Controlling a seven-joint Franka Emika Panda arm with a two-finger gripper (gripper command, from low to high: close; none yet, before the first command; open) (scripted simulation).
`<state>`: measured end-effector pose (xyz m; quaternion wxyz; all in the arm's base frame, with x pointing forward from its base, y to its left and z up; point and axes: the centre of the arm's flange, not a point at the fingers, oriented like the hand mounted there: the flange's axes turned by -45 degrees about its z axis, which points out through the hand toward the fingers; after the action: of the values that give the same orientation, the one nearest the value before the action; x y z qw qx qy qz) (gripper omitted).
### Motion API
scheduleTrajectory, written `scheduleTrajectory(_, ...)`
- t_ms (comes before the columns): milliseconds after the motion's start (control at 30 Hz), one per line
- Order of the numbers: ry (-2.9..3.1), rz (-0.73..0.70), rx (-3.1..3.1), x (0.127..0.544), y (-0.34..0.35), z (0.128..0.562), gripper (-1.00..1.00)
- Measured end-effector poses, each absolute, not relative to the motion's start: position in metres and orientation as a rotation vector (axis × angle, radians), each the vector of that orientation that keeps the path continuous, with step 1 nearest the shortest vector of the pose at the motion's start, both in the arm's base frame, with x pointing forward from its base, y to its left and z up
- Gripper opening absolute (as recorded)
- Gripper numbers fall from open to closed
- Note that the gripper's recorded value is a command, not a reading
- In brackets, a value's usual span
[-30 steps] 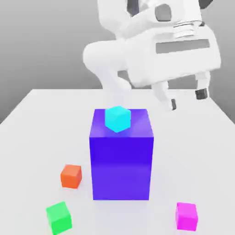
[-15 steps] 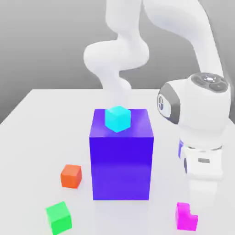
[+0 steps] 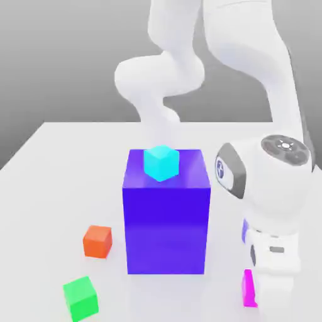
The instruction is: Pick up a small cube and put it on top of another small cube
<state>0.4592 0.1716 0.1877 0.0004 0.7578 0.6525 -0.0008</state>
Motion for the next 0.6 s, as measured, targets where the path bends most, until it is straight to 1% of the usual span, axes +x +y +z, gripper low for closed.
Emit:
scheduleTrajectory(167, 1.509, -0.004, 2.748, 0.486, 0.05, 0.214, -1.0)
scheduleTrajectory(267, 1.152, -0.004, 2.917, 0.486, -0.025, 0.225, -1.0)
scheduleTrajectory(367, 0.77, -0.002, 3.044, 0.474, -0.1, 0.234, -1.0)
scheduleTrajectory(433, 0.568, 0.002, 3.089, 0.467, -0.138, 0.222, -1.0)
scheduleTrajectory(533, 0.504, 0.001, 3.101, 0.463, -0.15, 0.188, -1.0)
scheduleTrajectory(567, 0.498, 0.0, 3.103, 0.463, -0.15, 0.181, 1.0)
scheduleTrajectory(600, 0.498, 0.0, 3.103, 0.463, -0.15, 0.181, 1.0)
